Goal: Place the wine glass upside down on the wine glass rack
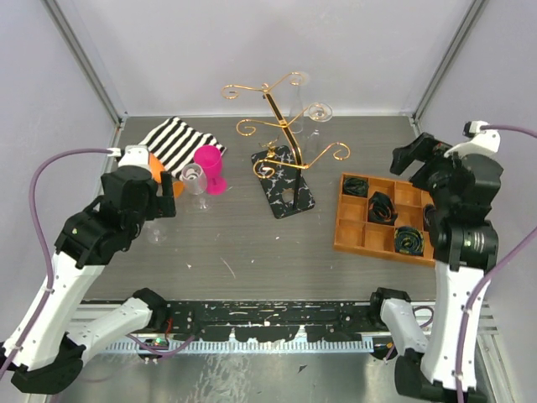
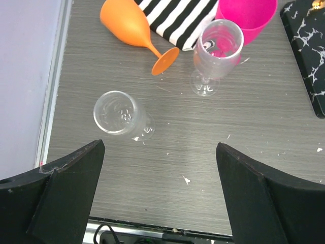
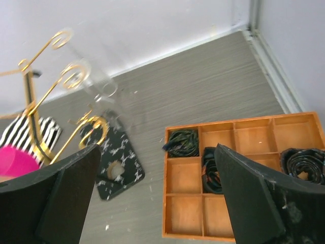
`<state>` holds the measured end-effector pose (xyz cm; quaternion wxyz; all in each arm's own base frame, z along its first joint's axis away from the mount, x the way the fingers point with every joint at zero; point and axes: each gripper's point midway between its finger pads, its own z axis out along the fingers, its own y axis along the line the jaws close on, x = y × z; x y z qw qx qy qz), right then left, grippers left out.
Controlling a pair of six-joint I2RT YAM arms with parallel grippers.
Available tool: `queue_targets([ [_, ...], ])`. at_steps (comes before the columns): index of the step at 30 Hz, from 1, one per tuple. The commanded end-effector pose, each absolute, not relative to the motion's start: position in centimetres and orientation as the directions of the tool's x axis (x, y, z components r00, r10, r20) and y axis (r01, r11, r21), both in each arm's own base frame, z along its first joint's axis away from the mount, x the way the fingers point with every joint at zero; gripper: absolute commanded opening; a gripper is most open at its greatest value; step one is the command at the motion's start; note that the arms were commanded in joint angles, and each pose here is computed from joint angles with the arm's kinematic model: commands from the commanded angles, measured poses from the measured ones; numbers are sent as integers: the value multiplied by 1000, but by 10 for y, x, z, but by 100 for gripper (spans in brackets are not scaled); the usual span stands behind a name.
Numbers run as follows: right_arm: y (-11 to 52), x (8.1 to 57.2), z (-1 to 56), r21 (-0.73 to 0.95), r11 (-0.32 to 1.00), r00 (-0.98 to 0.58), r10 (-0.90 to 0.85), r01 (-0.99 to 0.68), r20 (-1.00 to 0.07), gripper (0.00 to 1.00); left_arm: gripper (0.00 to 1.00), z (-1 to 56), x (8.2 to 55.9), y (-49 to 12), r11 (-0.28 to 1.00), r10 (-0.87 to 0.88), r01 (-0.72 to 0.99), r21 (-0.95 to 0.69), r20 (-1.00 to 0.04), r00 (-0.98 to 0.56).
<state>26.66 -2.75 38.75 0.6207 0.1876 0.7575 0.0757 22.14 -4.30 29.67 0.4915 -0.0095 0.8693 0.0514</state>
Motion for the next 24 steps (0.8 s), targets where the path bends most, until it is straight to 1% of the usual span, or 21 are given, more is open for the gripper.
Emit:
queue_targets([
  [1, 6, 236, 407, 222, 975, -147, 223, 22, -964, 100, 98, 305, 216, -36, 996, 19, -65, 63, -847, -531],
  [6, 51, 185, 426, 134, 963, -69, 121, -235, -990, 100, 98, 303, 208, -34, 997, 10, -55, 45, -855, -518],
  [10, 61, 158, 429, 109, 937, -31, 104, -332, -994, 100, 98, 296, 201, -32, 999, 3, -45, 30, -860, -510],
  [15, 76, 144, 416, 91, 892, -51, 77, -444, -996, 100, 98, 284, 191, -31, 999, -20, -37, -2, -865, -501],
  [24, 106, 135, 396, 49, 795, -68, 10, -604, -998, 100, 98, 281, 176, -25, 998, -57, -28, -49, -884, -464],
])
